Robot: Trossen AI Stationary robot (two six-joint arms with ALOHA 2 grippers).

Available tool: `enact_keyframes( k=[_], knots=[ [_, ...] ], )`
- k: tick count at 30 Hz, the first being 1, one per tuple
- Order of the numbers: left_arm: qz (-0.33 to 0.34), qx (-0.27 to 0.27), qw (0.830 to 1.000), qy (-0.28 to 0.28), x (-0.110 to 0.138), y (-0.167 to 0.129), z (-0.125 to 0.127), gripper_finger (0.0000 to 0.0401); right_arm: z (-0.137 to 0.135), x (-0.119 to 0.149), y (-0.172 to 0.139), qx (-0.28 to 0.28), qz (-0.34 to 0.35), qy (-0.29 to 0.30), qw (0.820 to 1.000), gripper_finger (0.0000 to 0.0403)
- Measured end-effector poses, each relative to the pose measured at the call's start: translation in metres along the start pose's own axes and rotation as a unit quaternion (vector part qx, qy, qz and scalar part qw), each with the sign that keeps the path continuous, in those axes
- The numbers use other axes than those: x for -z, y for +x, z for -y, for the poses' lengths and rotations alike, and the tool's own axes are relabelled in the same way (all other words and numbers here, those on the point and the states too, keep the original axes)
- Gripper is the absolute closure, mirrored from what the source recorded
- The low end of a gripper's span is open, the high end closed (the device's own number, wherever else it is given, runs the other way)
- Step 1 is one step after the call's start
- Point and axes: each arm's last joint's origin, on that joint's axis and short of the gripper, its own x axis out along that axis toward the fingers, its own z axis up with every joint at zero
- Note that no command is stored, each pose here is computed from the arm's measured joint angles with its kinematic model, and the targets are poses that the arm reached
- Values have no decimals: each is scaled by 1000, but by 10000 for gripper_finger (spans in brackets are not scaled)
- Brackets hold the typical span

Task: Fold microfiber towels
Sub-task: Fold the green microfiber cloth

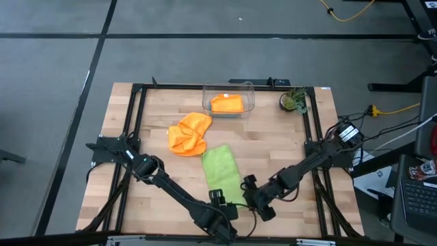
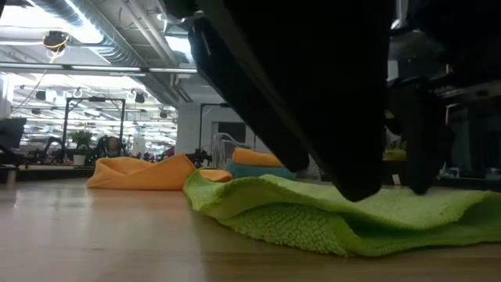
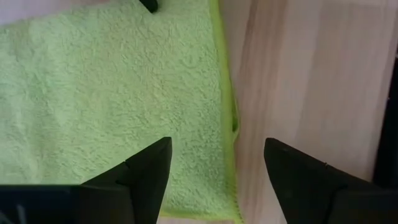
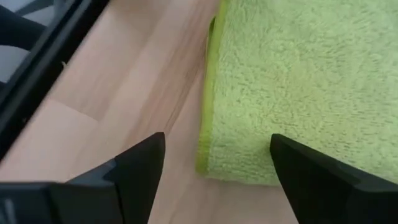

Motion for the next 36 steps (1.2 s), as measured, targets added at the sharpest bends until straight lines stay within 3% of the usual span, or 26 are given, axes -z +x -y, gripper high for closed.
enact_keyframes(
  k=[12,19,27,33,36],
  knots=[
    [-27,24,999,12,5,27,7,156,-2,10,18,18,-23,-5,1000,111],
    [-24,22,999,8,6,29,8,214,-2,10,19,38,-20,-3,999,142],
    [-23,22,999,9,7,29,9,321,-3,11,19,45,-18,-1,999,228],
    [-29,21,999,8,7,30,8,387,-6,11,18,44,-14,43,998,326],
    [-34,29,999,7,5,27,6,397,-7,10,13,13,-20,69,997,383]
  ],
)
